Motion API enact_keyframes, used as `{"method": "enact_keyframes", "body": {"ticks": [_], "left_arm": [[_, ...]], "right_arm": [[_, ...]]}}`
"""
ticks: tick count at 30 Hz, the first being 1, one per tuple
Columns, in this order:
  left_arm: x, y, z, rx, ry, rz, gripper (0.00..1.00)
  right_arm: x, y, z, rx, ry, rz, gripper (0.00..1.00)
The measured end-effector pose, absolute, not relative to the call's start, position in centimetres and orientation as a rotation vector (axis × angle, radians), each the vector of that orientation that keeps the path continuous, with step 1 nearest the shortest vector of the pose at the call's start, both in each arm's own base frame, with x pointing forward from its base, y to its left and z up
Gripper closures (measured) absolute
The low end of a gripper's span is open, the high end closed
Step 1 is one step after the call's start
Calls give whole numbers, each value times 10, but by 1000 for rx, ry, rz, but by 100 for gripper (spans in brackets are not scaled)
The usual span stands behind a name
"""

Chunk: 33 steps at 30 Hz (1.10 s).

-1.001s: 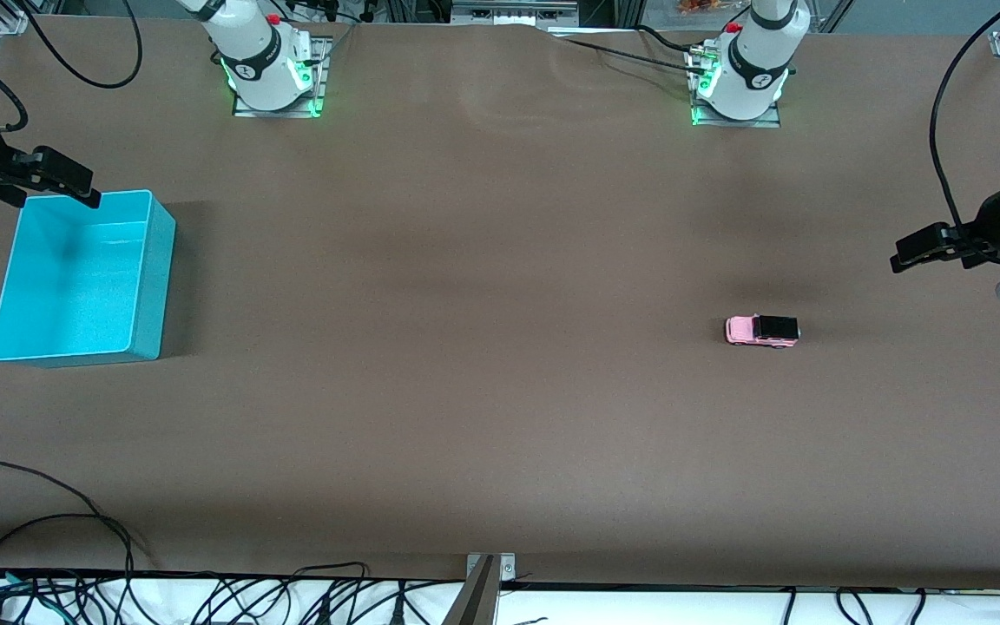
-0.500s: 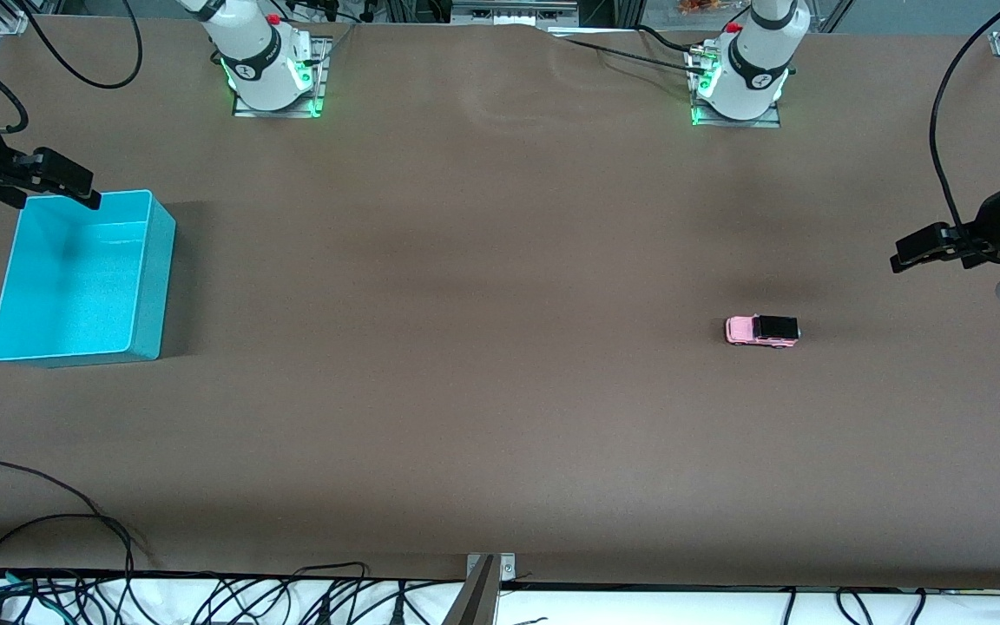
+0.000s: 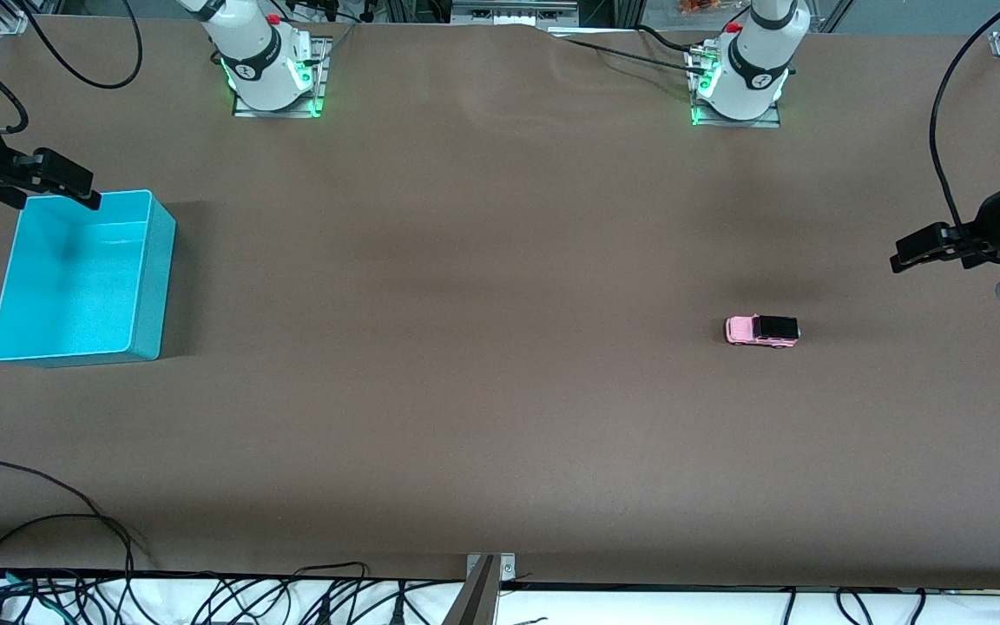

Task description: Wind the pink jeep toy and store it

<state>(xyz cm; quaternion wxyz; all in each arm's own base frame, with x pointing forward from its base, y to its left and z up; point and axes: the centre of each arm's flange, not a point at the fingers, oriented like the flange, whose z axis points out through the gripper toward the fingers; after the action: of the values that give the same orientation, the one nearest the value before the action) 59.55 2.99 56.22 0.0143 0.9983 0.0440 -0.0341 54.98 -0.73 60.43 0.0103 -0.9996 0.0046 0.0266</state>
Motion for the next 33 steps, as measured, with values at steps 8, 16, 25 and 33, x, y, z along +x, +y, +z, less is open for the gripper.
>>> {"method": "enact_keyframes", "body": {"ticks": [8,16,25,33], "left_arm": [[596,28,561,3108,132,-108,0],[598,28,556,3109,131,-122,0],[601,31,546,3109,165,-150,0],[605,32,531,3093,438,-194,0]], "right_arm": [[550,-7,604,-3120,14,83,0],[550,-7,604,-3120,14,83,0],[550,-7,604,-3120,14,82,0],[550,-7,604,-3120,14,81,0]]}}
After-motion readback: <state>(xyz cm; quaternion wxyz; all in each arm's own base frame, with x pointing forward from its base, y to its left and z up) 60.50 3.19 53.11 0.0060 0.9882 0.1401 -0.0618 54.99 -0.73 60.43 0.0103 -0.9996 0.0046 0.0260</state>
